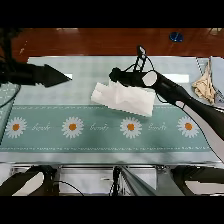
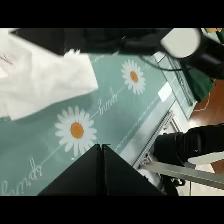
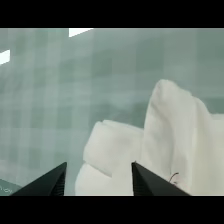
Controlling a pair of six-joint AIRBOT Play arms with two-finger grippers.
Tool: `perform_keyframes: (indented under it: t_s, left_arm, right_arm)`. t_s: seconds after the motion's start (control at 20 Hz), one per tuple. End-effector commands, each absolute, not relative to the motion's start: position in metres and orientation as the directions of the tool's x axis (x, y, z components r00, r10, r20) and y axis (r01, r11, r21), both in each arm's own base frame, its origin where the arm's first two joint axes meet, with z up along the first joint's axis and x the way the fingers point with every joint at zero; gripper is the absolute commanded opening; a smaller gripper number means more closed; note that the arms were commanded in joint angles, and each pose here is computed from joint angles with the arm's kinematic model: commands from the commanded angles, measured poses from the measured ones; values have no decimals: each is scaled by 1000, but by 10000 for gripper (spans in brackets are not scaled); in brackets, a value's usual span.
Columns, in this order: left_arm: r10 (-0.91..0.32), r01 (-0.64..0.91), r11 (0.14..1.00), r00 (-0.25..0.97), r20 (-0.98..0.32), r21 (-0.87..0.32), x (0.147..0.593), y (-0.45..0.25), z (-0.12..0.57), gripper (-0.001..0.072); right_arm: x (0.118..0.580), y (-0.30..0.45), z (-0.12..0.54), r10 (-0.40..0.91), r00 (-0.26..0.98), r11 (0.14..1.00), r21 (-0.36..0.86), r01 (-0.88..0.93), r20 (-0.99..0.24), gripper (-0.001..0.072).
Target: Fold the shirts.
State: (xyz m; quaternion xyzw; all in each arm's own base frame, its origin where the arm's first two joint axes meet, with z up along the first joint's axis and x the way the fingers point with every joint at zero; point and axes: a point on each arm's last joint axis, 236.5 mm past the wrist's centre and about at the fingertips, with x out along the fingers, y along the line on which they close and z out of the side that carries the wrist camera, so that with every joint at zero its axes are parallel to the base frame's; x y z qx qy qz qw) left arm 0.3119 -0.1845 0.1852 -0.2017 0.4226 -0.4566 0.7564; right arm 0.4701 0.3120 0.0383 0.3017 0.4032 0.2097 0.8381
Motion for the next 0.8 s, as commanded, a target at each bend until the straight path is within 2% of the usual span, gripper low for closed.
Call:
perform_keyframes:
  t_s: [0.0,0.1,0.2,0.3,0.35,0.4,0.45,0.5,0.55,0.65,0.75]
  left_arm:
    - [-845,434,530,203,-494,-729,307,-195,129,21]
    - [-825,388,561,186,-534,-731,304,-190,102,21]
    - [-790,368,605,171,-589,-706,303,-182,80,22]
    - [-760,363,640,167,-628,-678,305,-175,67,23]
    - [-745,361,656,170,-644,-663,307,-171,62,25]
    - [-731,362,670,174,-659,-648,308,-168,58,47]
    - [-723,361,680,180,-668,-639,310,-166,55,188]
    - [-720,358,683,184,-669,-637,312,-165,54,397]
    - [-719,356,684,185,-670,-636,312,-165,53,516]
    - [-719,353,684,182,-671,-638,313,-165,52,521]
    - [-720,353,683,179,-671,-639,312,-165,52,519]
  right_arm:
    - [470,294,78,599,610,754,622,-212,-518,488]
    - [467,251,97,555,617,805,548,-228,-558,487]
    - [449,184,92,443,572,892,403,-204,-690,487]
    - [411,85,61,194,431,981,170,-92,-881,487]
    - [390,36,46,62,335,998,54,-35,-940,488]
    - [369,-3,32,-14,244,1000,-7,29,-970,489]
    - [357,-19,18,5,198,996,22,83,-980,521]
    - [350,-16,4,99,182,982,126,143,-978,560]
    - [350,-1,-7,234,208,943,274,189,-950,593]
    - [363,22,-22,405,313,824,491,282,-859,595]
    - [370,37,-41,456,377,741,578,342,-806,596]
